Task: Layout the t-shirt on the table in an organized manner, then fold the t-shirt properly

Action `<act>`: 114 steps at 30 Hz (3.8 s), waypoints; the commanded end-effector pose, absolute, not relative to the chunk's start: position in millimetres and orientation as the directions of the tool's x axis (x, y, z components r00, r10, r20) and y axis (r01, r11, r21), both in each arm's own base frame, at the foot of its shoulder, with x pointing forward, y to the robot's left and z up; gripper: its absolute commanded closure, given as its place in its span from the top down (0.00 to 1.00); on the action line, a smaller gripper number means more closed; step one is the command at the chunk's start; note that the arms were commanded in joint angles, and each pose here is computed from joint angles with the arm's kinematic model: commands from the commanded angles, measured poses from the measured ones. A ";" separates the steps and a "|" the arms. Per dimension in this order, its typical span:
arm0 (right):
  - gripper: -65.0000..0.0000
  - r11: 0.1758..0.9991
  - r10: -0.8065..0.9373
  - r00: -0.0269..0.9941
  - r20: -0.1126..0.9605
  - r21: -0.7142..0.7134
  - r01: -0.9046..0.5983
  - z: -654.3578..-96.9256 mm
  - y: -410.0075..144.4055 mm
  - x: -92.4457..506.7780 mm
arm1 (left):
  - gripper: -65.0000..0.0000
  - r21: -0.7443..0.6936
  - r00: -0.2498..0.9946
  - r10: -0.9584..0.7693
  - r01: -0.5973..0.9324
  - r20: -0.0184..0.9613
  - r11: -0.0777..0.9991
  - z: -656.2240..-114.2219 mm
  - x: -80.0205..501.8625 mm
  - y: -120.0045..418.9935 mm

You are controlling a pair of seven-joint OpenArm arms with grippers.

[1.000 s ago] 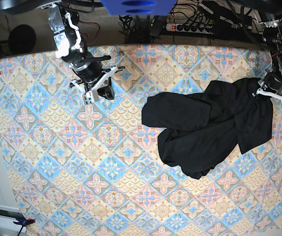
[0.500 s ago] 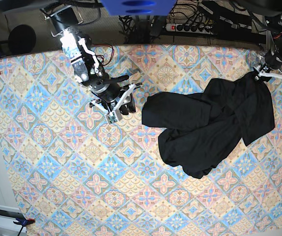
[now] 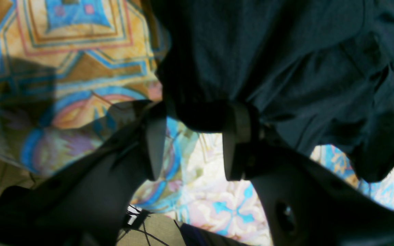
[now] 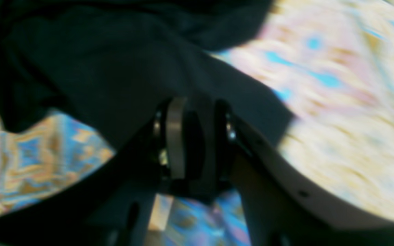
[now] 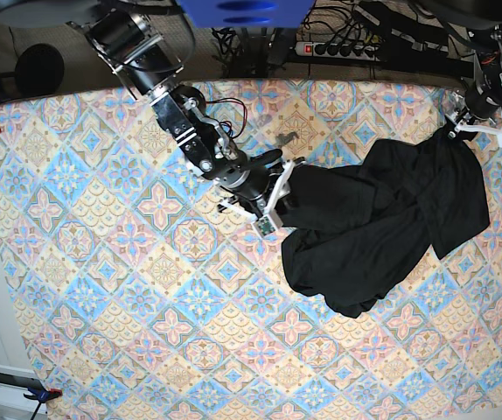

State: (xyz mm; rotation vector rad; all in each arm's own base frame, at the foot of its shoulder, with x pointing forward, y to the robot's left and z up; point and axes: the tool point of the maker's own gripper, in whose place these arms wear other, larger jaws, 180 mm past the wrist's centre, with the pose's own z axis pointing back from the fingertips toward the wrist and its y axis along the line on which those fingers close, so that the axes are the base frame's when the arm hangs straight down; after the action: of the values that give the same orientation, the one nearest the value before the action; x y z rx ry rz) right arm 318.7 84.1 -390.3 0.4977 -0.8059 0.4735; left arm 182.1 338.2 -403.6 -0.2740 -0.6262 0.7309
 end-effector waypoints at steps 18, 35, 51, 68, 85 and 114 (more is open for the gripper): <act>0.36 0.775 0.282 0.590 0.757 0.182 -0.605 -396.5 109.0 359.6 | 0.40 -0.433 0.571 0.679 -0.523 0.462 0.734 -395.3 182.5 344.4; 0.28 0.772 0.359 0.625 0.693 0.155 -0.616 -400.5 94.0 349.9 | 0.40 -0.439 0.575 0.642 -0.469 0.507 0.766 -377.2 196.5 336.4; 0.00 0.695 0.392 0.569 0.723 0.173 -0.698 -373.1 65.1 251.9 | 0.40 -0.460 0.546 0.637 -0.440 0.544 0.771 -364.0 218.7 337.6; 0.05 0.445 0.659 0.390 0.643 0.085 -0.892 -362.8 80.2 184.4 | 0.40 -0.475 0.530 0.637 -0.425 0.560 0.771 -357.2 230.5 337.2; 0.52 0.599 0.481 0.327 0.814 -0.032 -0.800 -298.9 116.8 338.1 | 0.40 -0.420 0.556 0.611 -0.444 0.563 0.792 -366.2 219.5 341.5; 0.52 0.834 0.234 0.654 0.720 0.197 -0.516 -414.9 91.0 401.1 | 0.40 -0.426 0.554 0.615 -0.444 0.560 0.788 -366.2 219.8 340.5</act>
State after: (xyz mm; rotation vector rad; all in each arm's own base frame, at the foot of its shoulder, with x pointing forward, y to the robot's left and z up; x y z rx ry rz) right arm 404.2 76.1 -421.3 0.3667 -0.7636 0.4252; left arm 212.0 335.5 -378.5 -0.2521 -0.7142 0.6523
